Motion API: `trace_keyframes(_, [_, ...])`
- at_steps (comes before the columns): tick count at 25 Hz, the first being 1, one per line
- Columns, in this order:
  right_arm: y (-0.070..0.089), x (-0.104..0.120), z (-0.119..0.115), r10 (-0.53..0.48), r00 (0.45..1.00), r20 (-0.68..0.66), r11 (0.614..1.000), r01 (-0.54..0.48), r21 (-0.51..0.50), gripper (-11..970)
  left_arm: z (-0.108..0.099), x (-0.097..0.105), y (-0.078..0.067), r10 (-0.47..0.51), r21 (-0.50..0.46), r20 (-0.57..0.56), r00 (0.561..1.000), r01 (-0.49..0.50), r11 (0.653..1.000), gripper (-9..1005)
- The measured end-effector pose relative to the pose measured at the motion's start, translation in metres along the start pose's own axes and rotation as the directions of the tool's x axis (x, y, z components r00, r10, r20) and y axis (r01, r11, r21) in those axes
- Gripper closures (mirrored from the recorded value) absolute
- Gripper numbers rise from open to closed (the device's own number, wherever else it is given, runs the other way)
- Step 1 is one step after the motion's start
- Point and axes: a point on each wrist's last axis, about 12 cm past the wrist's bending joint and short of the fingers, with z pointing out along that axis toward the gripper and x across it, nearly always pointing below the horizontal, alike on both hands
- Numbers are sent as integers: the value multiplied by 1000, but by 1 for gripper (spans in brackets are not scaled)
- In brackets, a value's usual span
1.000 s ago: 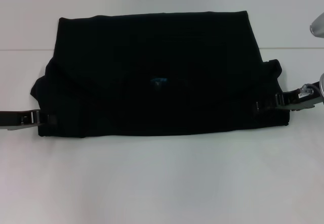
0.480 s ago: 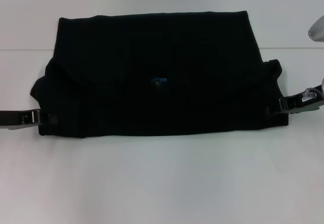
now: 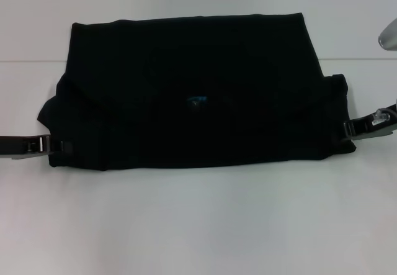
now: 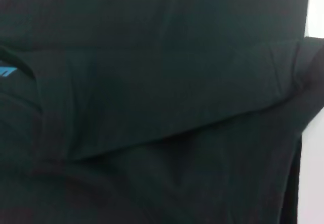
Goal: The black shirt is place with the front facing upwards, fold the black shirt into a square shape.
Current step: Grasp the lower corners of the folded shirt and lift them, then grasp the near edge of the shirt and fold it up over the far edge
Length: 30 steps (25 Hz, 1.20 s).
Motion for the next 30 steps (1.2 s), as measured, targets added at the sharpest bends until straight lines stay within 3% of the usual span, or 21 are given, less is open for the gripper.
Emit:
trace_keyframes(7, [-5, 5, -21, -33, 996, -80, 998, 29, -55, 838, -20, -7, -4, 27, 81, -77, 997, -21, 996, 969])
trace_keyframes(11, [-14, 18, -41, -54, 986, -159, 995, 39, -97, 865, -37, -5, -7, 45, 129, -175, 984, -22, 991, 970])
trace_keyframes(13, [-25, 34, -58, -61, 974, -219, 987, 25, -162, 865, -43, -2, -9, 54, 144, -227, 972, -22, 989, 970])
trace_keyframes(18, [-36, 60, -74, -122, 951, -284, 960, 40, -279, 865, -54, 12, -15, 105, 203, -397, 912, -24, 979, 970])
trace_keyframes(24, [-38, 88, -83, -207, 910, -359, 921, 58, -384, 865, -63, 26, -25, 204, 282, -574, 793, -42, 958, 970])
trace_keyframes(25, [-38, 92, -84, -231, 900, -371, 912, 67, -405, 865, -63, 26, -25, 204, 282, -574, 793, -42, 958, 970])
trace_keyframes(26, [-37, 93, -84, -237, 896, -375, 909, 69, -410, 865, -63, 28, -28, 232, 293, -616, 752, -55, 955, 970])
trace_keyframes(30, [-36, 97, -82, -260, 879, -401, 905, 77, -418, 864, -63, 28, -33, 287, 337, -634, 718, -78, 938, 970])
